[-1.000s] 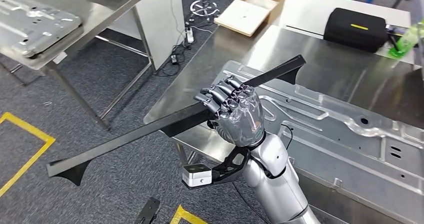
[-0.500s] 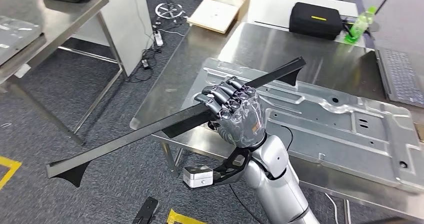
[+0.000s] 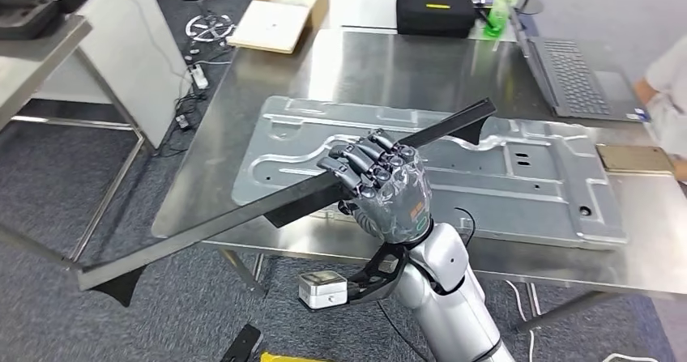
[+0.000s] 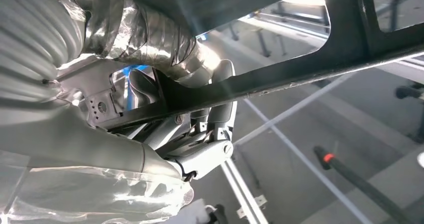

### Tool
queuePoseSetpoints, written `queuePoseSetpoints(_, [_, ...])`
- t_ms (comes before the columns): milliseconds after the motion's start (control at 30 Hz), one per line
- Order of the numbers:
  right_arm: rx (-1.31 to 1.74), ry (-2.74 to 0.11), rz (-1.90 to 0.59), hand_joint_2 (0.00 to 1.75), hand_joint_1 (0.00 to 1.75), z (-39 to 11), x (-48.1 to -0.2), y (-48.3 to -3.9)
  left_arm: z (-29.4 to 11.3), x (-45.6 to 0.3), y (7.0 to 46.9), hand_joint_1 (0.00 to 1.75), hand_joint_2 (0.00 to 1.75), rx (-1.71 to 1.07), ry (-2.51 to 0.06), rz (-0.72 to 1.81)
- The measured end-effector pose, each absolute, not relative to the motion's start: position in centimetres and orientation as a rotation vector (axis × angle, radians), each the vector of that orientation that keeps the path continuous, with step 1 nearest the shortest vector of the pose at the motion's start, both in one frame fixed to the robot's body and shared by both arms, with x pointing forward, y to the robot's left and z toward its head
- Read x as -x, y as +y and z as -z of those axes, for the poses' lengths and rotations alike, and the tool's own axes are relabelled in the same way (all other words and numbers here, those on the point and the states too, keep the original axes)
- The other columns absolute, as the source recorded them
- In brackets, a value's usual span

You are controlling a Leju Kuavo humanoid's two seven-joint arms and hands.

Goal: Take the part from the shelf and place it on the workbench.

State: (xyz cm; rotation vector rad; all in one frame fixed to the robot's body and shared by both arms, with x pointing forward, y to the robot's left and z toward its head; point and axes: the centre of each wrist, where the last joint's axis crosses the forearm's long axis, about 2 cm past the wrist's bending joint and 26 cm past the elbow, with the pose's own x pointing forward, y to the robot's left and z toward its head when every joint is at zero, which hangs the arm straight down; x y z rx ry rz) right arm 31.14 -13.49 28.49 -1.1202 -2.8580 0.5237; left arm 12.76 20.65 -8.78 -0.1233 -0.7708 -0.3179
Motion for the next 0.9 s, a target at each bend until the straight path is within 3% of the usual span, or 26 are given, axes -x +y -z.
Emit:
queuePoseSetpoints(433, [1.168,-2.789,-0.487,1.75,1.75,-27.6,-31.7,-15.5,8.9,-12.7,20.9,0.00,1.75,0.112,-0.781,0.311])
queuePoseSetpoints(600, [1.009,-2.606,-0.312,1.75,1.75,-26.6,-32.7,-16.5,8.9,-12.5,21.1,0.00,1.75,0.108,-0.784,0.300])
queuePoseSetpoints(733, [0.785,-2.409,-0.263,1.75,1.75,-25.8,-36.0,-19.9,9.0,-12.5,21.2,0.00,1.75,0.113,-0.790,0.286])
queuePoseSetpoints(900, [0.723,-2.237,-0.366,1.75,1.75,-27.2,-41.9,-27.8,9.0,-12.4,21.4,0.00,1.75,0.127,-0.785,0.295])
